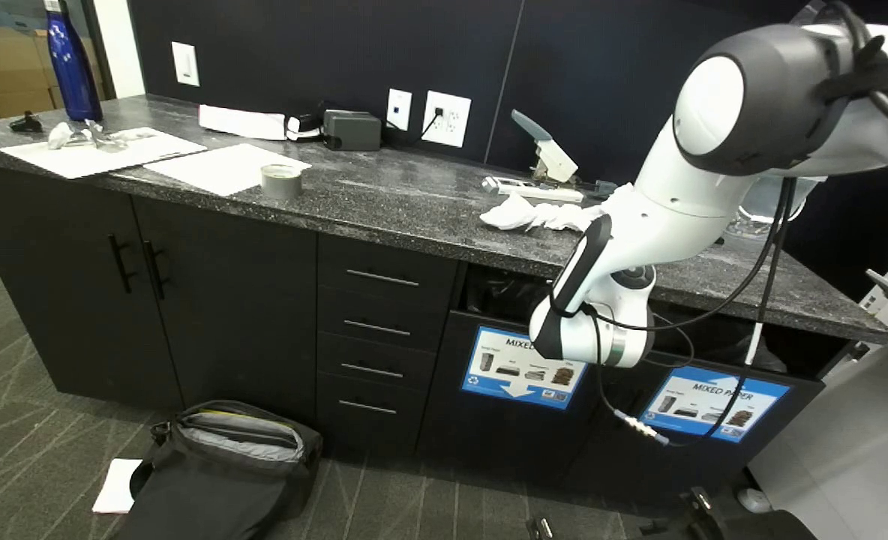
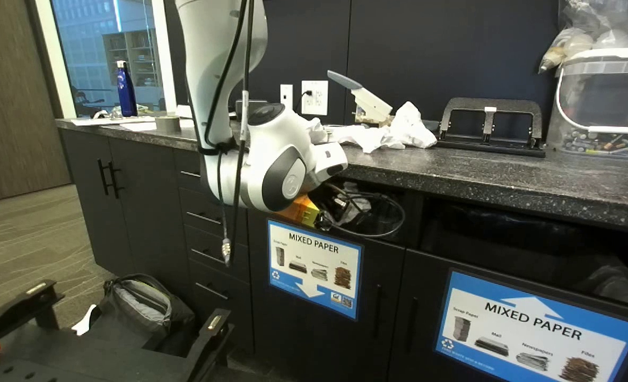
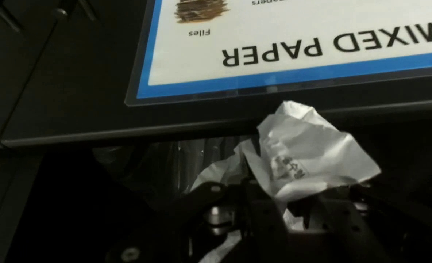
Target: Throw the papers on the countertop in the bin on the left
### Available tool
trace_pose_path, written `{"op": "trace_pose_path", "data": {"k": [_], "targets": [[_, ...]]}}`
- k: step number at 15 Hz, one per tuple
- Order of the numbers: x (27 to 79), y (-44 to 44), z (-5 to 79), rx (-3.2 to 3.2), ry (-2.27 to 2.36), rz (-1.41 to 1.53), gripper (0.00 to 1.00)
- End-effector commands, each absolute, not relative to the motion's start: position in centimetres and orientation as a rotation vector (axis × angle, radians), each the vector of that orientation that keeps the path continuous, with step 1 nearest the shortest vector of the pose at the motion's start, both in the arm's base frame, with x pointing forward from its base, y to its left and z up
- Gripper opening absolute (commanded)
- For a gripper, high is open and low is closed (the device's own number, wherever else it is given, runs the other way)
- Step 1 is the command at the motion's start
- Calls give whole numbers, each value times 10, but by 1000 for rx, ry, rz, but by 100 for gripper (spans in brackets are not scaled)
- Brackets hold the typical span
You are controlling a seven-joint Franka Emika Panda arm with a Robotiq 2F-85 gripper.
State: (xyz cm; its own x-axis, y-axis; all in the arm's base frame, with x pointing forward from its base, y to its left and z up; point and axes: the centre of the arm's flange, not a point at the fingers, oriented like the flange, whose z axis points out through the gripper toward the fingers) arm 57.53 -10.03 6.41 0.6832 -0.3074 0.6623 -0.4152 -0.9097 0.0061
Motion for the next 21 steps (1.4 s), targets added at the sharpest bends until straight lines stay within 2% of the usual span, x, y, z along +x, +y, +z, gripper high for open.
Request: {"op": "trace_pose_path", "data": {"k": [1, 3, 4, 6, 11, 14, 17, 21], "targets": [[610, -108, 48, 2674, -622, 1123, 15], [618, -110, 47, 2664, -637, 1136, 14], [621, -109, 48, 2669, -638, 1124, 40], [621, -110, 48, 2689, -628, 1091, 43], [609, -105, 63, 2762, -548, 965, 81], [594, -103, 78, 2767, -507, 925, 99], [574, -103, 110, 2809, -445, 830, 100], [548, -102, 163, 2879, -377, 558, 100]]}}
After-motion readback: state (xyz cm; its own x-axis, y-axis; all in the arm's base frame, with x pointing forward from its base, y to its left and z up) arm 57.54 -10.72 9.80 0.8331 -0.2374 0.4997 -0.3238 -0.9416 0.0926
